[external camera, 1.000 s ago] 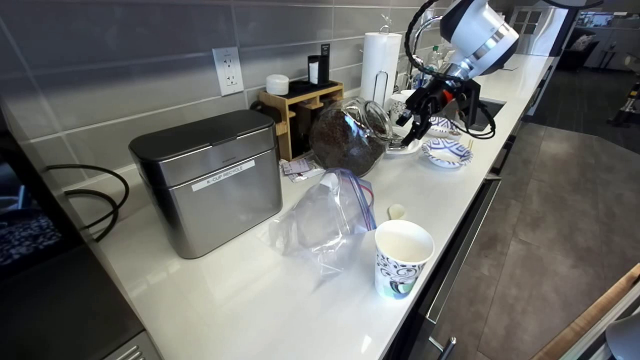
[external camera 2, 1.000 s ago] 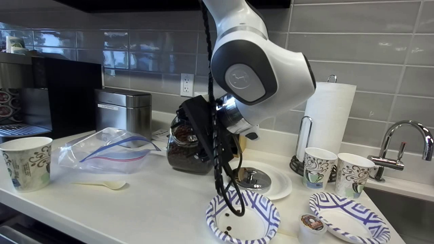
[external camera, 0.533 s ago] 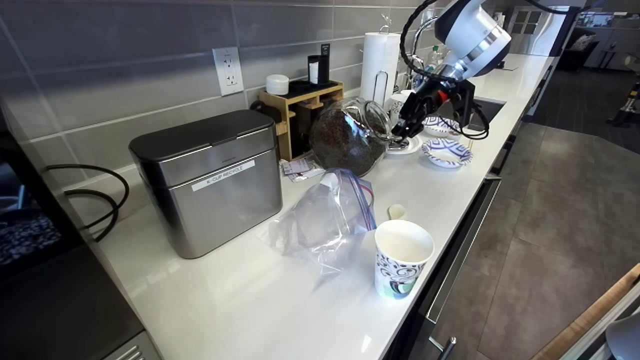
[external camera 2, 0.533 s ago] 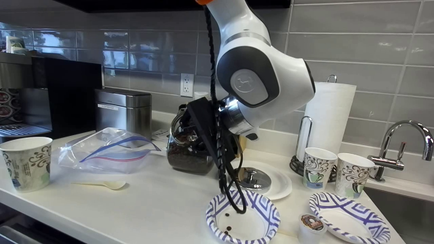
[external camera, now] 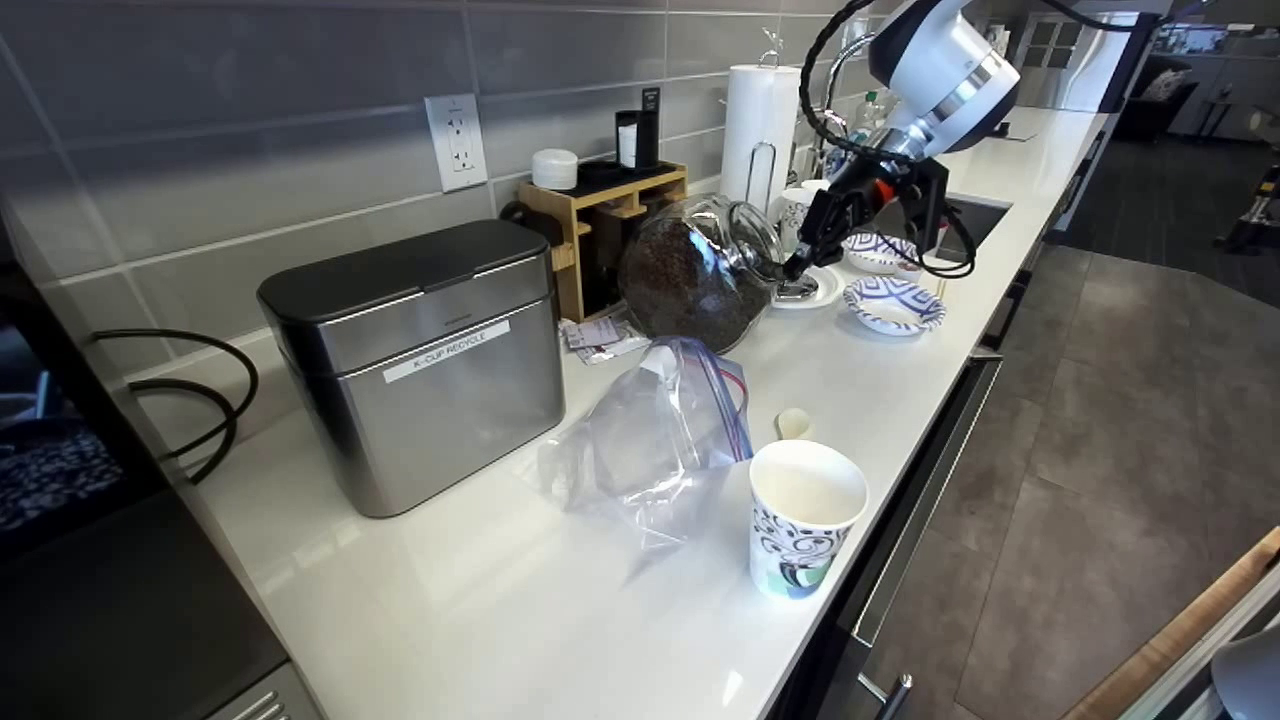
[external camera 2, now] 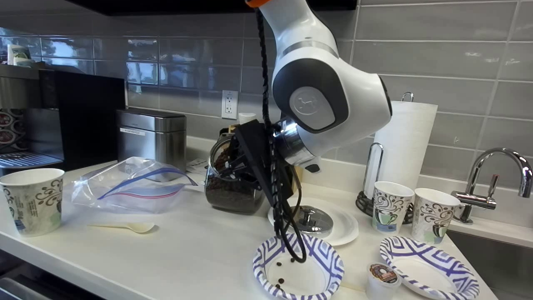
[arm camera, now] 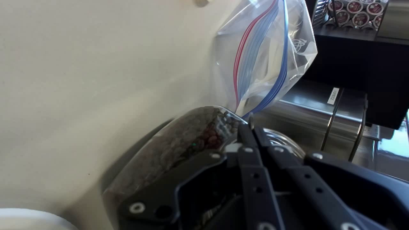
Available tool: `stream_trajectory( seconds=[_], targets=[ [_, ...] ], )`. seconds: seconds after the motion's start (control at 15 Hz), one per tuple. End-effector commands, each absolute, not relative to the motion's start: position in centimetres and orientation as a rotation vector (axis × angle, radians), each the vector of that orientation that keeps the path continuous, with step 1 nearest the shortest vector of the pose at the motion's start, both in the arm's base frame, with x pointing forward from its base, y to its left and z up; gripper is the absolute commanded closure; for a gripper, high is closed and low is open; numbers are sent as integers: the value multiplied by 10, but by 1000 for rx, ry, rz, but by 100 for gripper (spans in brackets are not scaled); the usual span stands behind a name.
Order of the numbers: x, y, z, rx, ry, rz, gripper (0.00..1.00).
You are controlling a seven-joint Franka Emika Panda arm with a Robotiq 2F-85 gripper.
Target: Scoop up the contents in the jug and put them in the bowl
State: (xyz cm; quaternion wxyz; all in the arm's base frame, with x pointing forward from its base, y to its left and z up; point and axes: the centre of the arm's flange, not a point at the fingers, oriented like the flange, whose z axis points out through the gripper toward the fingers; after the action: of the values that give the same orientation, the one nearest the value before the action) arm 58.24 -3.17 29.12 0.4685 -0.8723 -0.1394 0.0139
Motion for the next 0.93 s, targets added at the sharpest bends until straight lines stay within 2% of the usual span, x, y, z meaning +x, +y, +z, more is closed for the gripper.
stream_trajectory(
  seconds=[0.0, 0.47, 0.53, 0.6, 0.67, 0.87],
  targets=[
    [587, -32, 287, -2126, -341, 65, 99],
    [585, -35, 286, -2140, -327, 67, 99],
    [585, -37, 286, -2149, -321, 64, 72],
    [585, -38, 286, -2151, -317, 66, 71],
    [585, -38, 285, -2153, -315, 66, 66],
    [584, -38, 286, -2154, -315, 67, 42]
  ],
)
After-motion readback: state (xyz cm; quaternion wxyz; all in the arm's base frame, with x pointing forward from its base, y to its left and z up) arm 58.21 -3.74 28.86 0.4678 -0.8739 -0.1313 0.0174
